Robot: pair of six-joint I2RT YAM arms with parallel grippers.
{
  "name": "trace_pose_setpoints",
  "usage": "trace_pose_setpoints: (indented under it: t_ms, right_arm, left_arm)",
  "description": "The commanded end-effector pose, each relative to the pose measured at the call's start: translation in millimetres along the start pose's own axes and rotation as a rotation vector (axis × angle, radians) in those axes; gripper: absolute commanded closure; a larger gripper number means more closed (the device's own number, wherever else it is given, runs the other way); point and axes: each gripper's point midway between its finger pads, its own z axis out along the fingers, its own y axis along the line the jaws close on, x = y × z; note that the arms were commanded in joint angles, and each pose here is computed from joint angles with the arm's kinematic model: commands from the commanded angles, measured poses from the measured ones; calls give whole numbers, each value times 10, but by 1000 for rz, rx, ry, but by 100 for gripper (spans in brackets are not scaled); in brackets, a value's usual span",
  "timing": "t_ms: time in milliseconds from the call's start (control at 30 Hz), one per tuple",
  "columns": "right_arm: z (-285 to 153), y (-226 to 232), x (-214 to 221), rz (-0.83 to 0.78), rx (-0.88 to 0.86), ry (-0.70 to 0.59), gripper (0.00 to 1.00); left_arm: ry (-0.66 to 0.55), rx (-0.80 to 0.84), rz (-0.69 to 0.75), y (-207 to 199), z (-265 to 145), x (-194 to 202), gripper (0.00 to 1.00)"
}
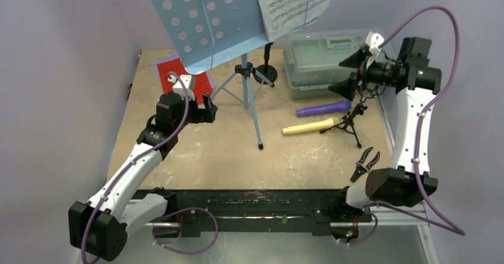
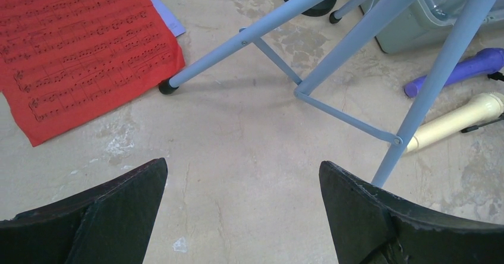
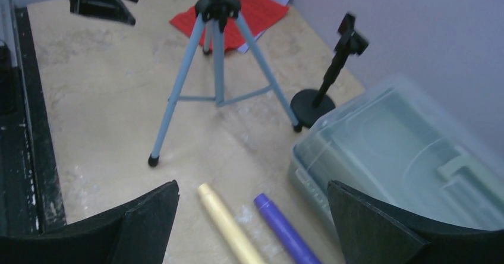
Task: Pack up the instrument practice props
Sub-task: Pick up the sheet music from the music stand.
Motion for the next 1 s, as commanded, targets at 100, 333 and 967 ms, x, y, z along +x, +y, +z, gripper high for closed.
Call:
trace_pose_setpoints:
  t_ms: [100, 333, 967]
  right_arm:
    - [-184, -400, -1251, 51, 71, -245, 1]
    - [-354, -486, -2117, 202, 19, -495, 1]
    - [-152, -921, -2559, 344, -22, -716, 1]
  left_arm:
    - [-43, -33, 1, 53, -46, -85, 0]
    - [-46, -78, 15, 138, -65, -100, 0]
    - [-13, -147, -18, 418, 14, -69, 1]
